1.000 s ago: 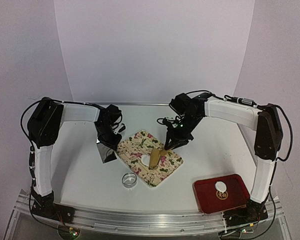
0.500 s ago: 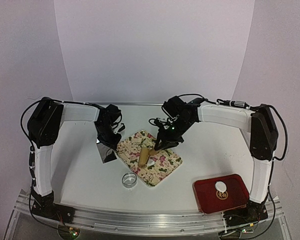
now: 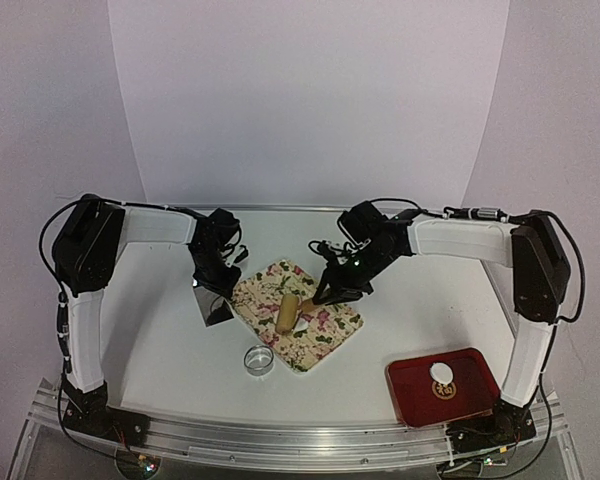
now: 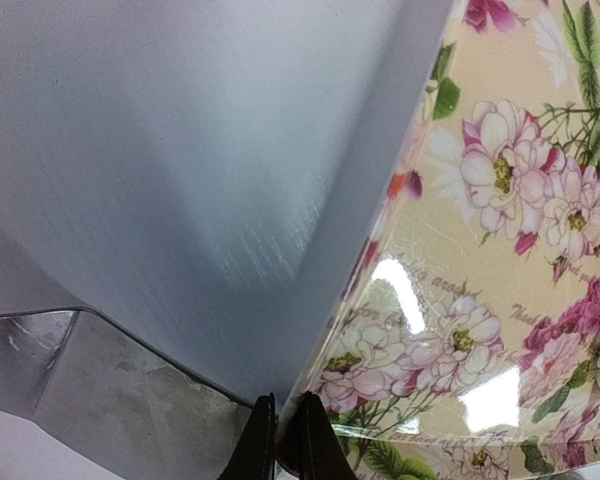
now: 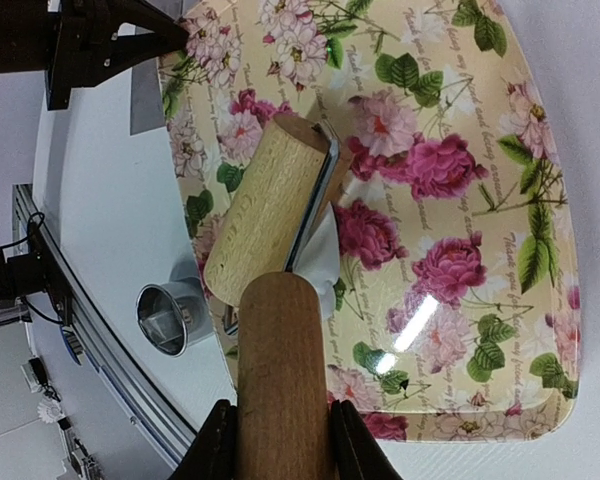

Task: Roll out the dumpling wrappers from the dough

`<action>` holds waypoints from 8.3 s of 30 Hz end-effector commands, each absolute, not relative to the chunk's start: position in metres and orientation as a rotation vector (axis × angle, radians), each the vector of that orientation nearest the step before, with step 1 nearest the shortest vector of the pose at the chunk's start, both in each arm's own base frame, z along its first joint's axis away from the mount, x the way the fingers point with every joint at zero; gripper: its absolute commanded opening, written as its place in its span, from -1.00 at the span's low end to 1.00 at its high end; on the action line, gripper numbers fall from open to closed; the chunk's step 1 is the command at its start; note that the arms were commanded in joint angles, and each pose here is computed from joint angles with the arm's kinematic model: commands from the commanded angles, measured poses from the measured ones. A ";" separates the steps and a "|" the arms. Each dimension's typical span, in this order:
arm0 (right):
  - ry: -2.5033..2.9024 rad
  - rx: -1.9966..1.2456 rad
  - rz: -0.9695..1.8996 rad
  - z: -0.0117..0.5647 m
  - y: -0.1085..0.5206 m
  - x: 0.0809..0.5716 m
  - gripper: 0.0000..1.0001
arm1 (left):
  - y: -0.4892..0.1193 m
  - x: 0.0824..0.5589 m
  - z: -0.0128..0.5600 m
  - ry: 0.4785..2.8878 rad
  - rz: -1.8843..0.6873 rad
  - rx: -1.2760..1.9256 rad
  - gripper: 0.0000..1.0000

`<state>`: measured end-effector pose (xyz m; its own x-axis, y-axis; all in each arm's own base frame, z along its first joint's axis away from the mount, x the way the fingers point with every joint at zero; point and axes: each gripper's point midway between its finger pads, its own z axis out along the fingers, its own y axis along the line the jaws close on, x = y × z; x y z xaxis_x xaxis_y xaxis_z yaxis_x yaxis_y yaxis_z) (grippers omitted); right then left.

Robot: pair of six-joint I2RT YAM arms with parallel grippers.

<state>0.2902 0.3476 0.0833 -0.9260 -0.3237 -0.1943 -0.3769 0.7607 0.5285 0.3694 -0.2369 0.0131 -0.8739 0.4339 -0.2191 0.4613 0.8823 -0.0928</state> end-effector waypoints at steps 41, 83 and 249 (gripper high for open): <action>3.491 -0.145 -0.308 -0.086 0.183 0.216 -1.00 | -0.230 0.341 -0.005 2.885 -0.203 0.693 -1.00; 3.592 0.022 -0.250 -0.050 0.134 0.190 -1.00 | -0.159 0.350 -0.015 2.967 0.015 0.428 -1.00; 2.574 0.235 0.691 0.233 0.216 0.358 -1.00 | -0.334 0.375 0.089 2.479 -0.376 1.094 0.37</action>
<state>0.3525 0.2237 0.1919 -0.9506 0.1605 -0.2656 0.0240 0.8912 0.4530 0.3594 -0.3188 0.1073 -0.7847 0.4230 -0.4531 0.5506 0.8114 -0.1960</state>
